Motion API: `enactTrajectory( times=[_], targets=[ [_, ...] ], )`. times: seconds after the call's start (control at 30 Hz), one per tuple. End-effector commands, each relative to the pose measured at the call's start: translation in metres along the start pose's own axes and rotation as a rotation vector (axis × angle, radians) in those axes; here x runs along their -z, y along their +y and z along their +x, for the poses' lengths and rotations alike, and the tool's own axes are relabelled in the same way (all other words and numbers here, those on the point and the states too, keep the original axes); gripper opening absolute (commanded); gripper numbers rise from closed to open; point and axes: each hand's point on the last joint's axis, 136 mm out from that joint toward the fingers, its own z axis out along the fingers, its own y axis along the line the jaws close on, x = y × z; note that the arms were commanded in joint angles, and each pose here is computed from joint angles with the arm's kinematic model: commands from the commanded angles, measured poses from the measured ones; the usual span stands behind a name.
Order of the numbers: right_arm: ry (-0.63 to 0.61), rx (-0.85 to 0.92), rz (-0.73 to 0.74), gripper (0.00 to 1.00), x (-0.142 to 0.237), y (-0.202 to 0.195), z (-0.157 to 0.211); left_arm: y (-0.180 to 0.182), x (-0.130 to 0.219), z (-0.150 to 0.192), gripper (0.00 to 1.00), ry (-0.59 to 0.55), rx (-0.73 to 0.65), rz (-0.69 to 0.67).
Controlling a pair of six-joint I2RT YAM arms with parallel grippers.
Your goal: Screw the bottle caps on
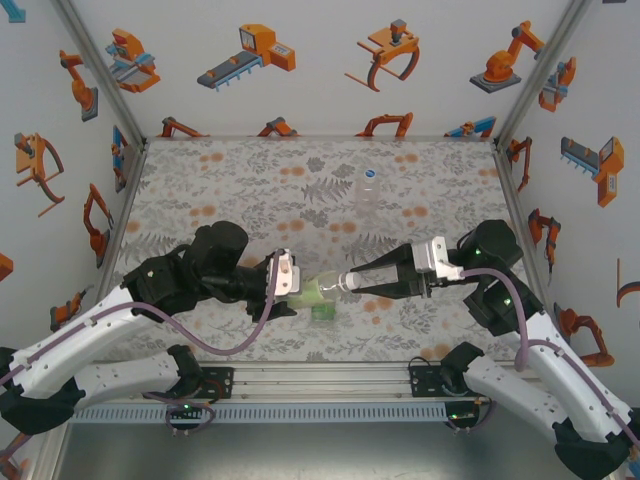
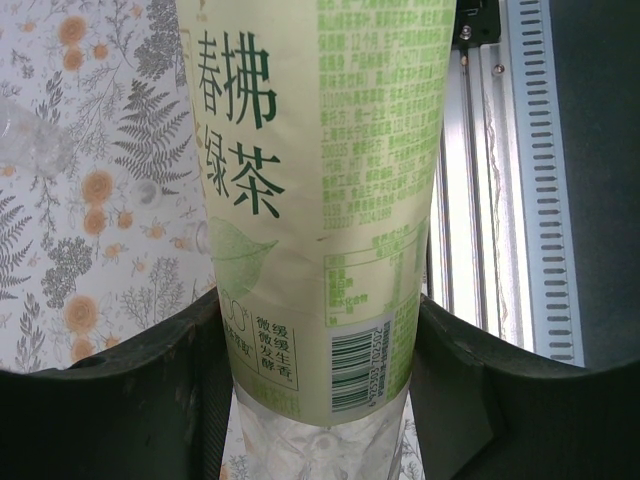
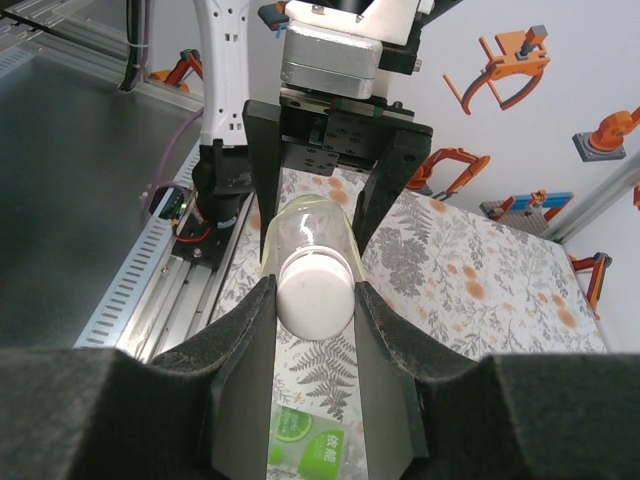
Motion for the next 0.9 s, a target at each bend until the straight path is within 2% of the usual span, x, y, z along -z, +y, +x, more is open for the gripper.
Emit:
enactTrajectory(
  times=[0.0, 0.37, 0.5, 0.63, 0.87],
  targets=[
    [-0.01, 0.009, -0.002, 0.0, 0.0, 0.002, -0.002, -0.004, 0.005, -0.013, 0.0, -0.055, -0.037, 0.014],
    [-0.044, -0.076, -0.164, 0.0, -0.005, 0.016, -0.008, -0.001, 0.004, -0.024, 0.0, -0.069, -0.059, 0.023],
    [-0.047, -0.07, -0.162, 0.0, -0.005, 0.016, -0.006, 0.001, 0.004, -0.028, 0.0, -0.082, -0.057, 0.019],
    [-0.036, -0.094, -0.108, 0.0, -0.005, 0.008, -0.004, 0.006, 0.005, -0.034, 0.0, -0.112, -0.052, -0.015],
    [-0.035, -0.351, 0.117, 0.0, -0.005, -0.027, 0.008, 0.023, 0.013, -0.044, 0.0, -0.178, -0.035, -0.131]
  ],
)
